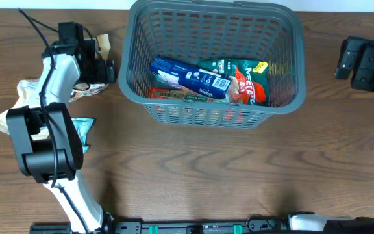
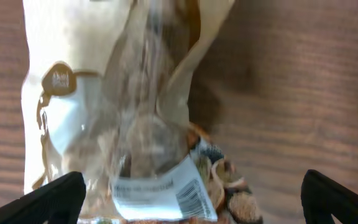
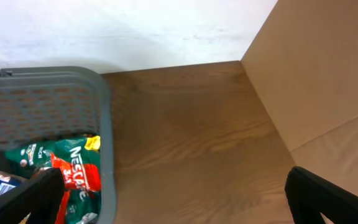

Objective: Pack container
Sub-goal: 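Lower the left gripper onto the brown windowed pouch and grasp it, then carry the brown pouch right over the basket and release it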

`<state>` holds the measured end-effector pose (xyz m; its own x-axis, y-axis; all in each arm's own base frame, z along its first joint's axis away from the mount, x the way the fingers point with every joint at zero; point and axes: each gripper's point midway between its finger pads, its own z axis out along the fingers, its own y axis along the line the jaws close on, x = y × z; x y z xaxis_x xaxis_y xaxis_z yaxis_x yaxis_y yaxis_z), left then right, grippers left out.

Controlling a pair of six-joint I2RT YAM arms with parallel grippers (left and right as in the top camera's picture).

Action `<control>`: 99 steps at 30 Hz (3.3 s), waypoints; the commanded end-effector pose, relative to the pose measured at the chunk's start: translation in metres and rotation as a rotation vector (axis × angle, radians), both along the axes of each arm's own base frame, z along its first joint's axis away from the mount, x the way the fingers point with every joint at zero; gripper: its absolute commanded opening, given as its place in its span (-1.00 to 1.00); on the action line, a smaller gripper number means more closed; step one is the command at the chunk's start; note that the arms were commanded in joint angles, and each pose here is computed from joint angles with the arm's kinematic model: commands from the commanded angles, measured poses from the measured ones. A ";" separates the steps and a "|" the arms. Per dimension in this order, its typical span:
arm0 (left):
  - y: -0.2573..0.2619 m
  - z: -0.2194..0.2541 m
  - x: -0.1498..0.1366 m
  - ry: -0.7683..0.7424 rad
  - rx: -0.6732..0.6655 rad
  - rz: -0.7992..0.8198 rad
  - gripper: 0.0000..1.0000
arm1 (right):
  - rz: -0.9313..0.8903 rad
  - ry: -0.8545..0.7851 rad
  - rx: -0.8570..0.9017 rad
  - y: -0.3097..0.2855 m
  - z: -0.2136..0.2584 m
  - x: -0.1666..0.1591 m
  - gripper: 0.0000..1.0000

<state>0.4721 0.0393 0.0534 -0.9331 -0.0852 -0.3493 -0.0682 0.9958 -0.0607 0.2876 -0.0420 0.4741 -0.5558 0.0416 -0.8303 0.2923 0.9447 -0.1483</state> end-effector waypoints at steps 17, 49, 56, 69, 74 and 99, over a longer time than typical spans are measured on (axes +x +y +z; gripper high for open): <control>0.015 -0.053 0.000 0.090 0.111 -0.050 0.96 | -0.024 -0.006 0.005 -0.003 0.001 0.000 0.99; 0.024 0.069 0.003 -0.099 0.148 0.050 -0.89 | -0.024 -0.006 0.005 -0.003 0.001 0.000 0.98; 0.023 0.150 -0.006 -0.278 0.110 0.150 -0.89 | -0.024 -0.006 0.005 -0.003 0.001 0.000 0.98; -0.020 0.316 -0.061 -0.657 0.009 0.055 -0.89 | -0.024 -0.006 0.005 -0.003 0.001 0.000 0.99; -0.038 0.369 -0.077 -0.725 -0.018 0.008 -0.90 | -0.024 -0.006 0.005 -0.003 0.001 0.000 0.98; -0.224 0.345 -0.080 -0.604 -0.067 -0.685 -0.89 | -0.024 -0.006 0.005 -0.003 0.001 0.000 0.98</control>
<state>0.4083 -0.1650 0.3820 -0.5421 0.2985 -0.7855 0.5054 0.8626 -0.0210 0.2876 -0.0419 0.4740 -0.5561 0.0416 -0.8301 0.2920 0.9449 -0.1483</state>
